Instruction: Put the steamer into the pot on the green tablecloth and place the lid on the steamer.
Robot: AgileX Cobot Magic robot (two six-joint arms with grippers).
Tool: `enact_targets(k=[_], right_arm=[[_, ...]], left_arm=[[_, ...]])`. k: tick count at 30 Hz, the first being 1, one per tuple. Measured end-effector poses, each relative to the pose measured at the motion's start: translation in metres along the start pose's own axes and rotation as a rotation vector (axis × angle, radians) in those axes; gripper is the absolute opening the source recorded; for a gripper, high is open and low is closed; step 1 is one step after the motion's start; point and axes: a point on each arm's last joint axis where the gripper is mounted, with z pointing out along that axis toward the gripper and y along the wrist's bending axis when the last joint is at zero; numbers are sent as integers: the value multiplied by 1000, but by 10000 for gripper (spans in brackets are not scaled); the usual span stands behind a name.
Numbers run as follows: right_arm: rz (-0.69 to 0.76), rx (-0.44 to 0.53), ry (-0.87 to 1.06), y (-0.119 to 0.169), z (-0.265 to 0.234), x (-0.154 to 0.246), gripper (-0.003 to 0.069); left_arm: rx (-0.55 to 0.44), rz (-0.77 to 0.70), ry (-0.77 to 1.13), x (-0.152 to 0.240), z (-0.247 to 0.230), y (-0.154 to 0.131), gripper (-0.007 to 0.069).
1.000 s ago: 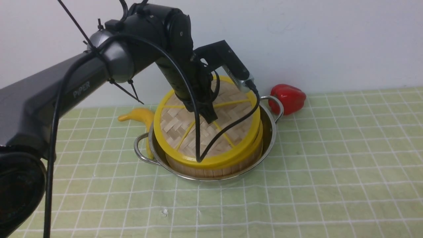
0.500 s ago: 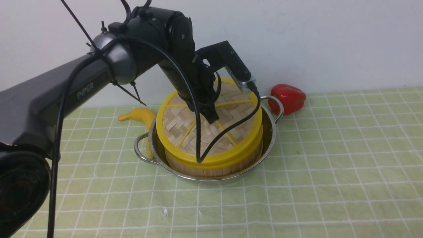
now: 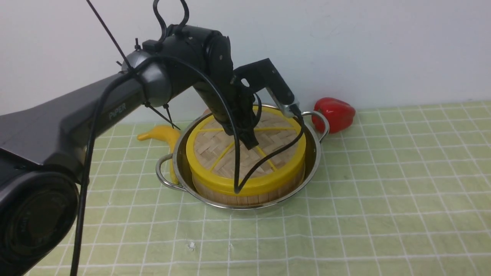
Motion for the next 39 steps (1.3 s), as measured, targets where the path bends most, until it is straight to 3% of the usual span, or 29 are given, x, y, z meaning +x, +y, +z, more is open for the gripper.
enact_targets(k=[5, 12, 13, 14, 16, 18, 25, 33, 39], right_arm=[[0, 0, 0, 0, 0, 0, 240], [0, 0, 0, 0, 0, 0, 240], [0, 0, 0, 0, 0, 0, 240], [0, 0, 0, 0, 0, 0, 240], [0, 0, 0, 0, 0, 0, 240], [0, 0, 0, 0, 0, 0, 240], [0, 0, 0, 0, 0, 0, 240], [0, 0, 0, 0, 0, 0, 240], [0, 0, -1, 0, 0, 0, 240]], left_arm=[[0, -4, 4, 0, 0, 0, 137], [-23, -31, 62, 2, -40, 6, 428], [-28, -35, 59, 2, -43, 6, 428], [-74, -78, 6, -4, -74, 12, 489], [-106, -114, -36, -7, -94, 15, 512], [-196, -194, -168, -13, -155, 21, 548], [-296, -281, -348, -12, -231, 20, 557], [-332, -283, -410, -15, -237, 23, 557], [-299, -336, -383, 0, -240, 11, 557]])
